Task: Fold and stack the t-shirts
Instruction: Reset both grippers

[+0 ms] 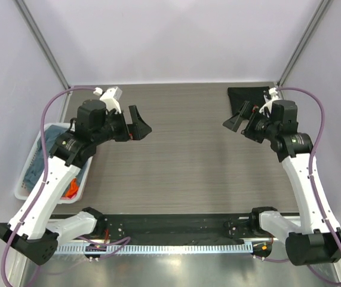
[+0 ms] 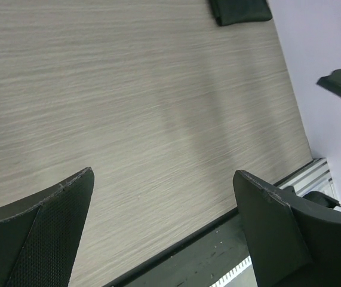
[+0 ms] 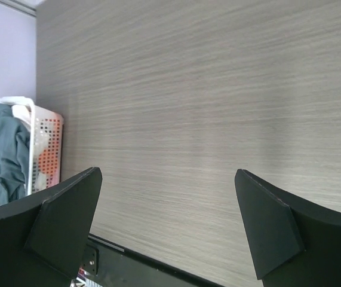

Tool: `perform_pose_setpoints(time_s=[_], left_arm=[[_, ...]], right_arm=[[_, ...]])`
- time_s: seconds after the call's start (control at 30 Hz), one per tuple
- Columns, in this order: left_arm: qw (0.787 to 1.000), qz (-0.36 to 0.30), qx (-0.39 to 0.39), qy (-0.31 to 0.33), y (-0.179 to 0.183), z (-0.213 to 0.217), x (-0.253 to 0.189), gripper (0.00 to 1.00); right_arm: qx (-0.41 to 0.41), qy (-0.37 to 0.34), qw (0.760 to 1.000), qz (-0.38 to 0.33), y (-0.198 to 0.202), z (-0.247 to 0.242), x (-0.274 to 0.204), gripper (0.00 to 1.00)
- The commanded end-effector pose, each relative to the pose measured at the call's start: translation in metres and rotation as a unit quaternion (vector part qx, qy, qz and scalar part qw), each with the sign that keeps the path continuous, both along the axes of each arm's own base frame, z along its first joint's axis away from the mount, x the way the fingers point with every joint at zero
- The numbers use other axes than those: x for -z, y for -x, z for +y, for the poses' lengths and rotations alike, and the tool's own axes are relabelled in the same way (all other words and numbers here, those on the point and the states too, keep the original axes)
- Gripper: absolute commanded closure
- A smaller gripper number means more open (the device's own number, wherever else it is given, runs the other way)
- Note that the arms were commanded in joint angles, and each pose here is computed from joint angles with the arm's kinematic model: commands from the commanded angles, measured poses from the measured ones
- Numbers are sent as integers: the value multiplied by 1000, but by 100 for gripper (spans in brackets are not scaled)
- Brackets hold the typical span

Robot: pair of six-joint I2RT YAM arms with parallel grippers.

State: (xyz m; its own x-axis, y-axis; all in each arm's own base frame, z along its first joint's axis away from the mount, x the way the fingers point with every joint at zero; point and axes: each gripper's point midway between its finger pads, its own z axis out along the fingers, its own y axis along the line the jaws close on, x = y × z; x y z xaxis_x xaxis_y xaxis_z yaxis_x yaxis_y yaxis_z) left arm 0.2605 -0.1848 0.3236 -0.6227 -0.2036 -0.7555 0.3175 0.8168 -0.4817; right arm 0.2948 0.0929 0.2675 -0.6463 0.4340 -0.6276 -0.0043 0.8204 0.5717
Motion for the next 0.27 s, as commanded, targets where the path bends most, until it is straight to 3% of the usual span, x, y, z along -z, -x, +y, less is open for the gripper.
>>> perform_pose_setpoints(time_s=[0.0, 0.23], left_arm=[[1000, -9, -8, -9, -2, 5, 0, 0], [999, 4, -11, -37, 4, 14, 7, 0]], right_arm=[[-9, -16, 997, -76, -6, 5, -35, 0], [-7, 10, 996, -86, -5, -1, -31, 0]])
